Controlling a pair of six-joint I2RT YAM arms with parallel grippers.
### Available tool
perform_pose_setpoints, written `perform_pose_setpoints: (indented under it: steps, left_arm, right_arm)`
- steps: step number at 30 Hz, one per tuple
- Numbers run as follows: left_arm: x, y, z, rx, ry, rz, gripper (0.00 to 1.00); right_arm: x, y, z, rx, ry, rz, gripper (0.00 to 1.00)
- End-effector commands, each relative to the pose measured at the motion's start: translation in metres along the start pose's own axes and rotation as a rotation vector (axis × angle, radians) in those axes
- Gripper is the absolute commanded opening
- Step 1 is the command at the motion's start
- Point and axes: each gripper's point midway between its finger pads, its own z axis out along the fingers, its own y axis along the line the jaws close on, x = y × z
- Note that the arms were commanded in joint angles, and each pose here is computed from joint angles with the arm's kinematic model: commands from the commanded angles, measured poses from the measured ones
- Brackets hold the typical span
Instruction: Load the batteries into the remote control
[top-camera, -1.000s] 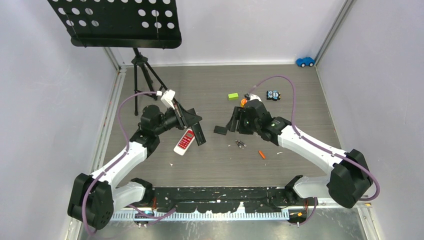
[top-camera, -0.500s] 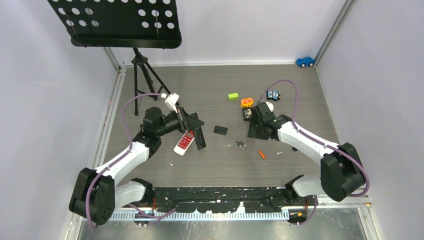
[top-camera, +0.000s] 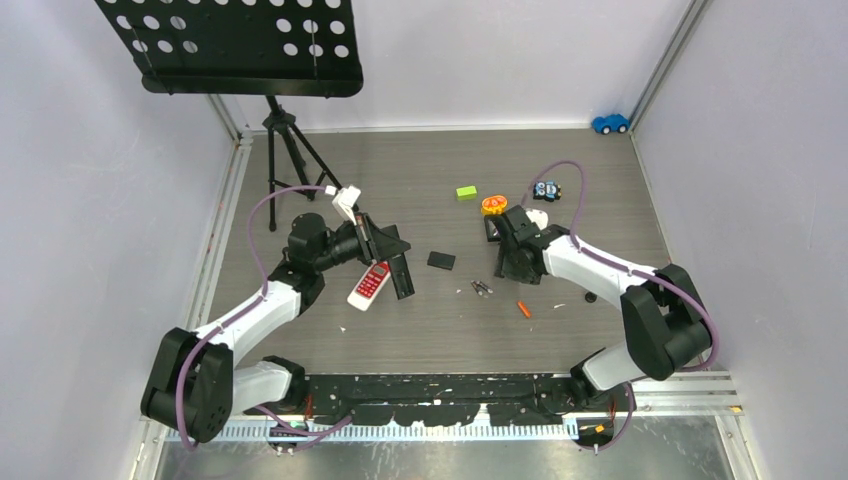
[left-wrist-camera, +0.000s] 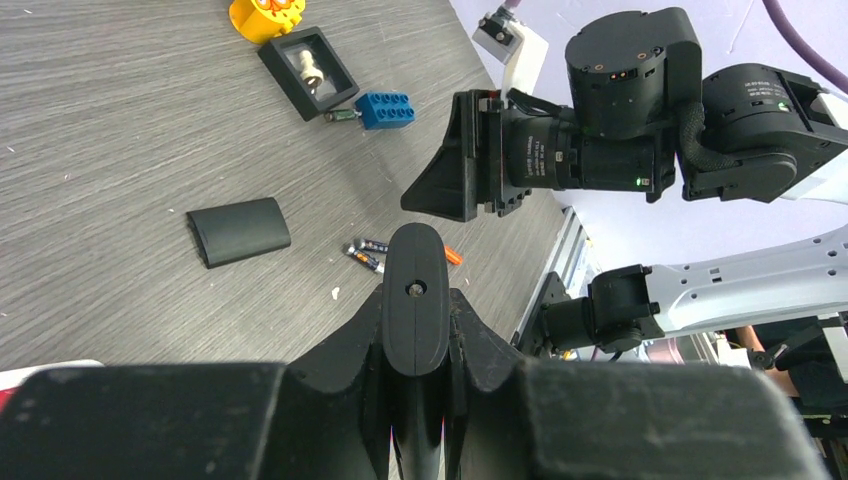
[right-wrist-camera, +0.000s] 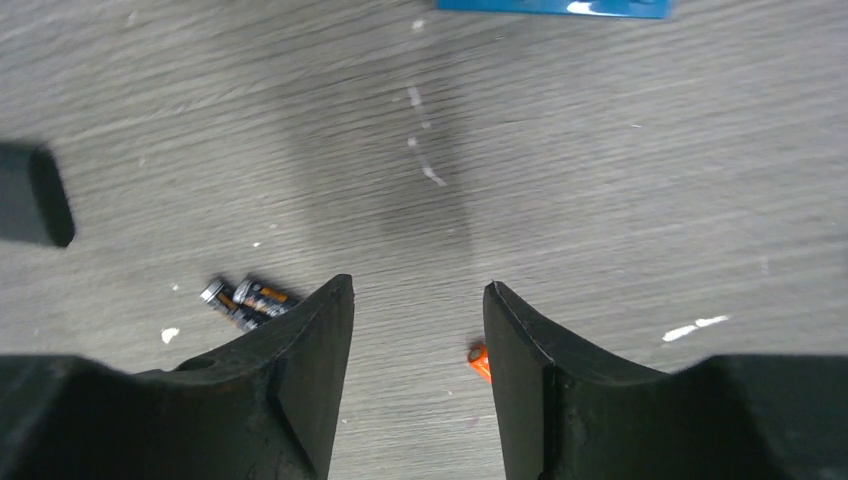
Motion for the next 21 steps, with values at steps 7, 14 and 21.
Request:
perform_pose_setpoints:
  steps: [7,14,21]
  left_arm:
    - [-0.011,-0.011,0.0,0.043,-0.034,0.045,0.0]
    - [-0.01,-0.01,0.0,0.042,-0.029,0.046,0.0]
    - [-0.007,-0.016,-0.001,0.073,-0.012,0.051,0.0]
  right_arm:
    - [0.011,-0.024,-0.015,0.105,0.014,0.221,0.62]
    - [0.026,-0.034,-0.02,0.1,0.031,0.237,0.57]
    - [0.03,-0.036,-0.021,0.099,0.037,0.212,0.55]
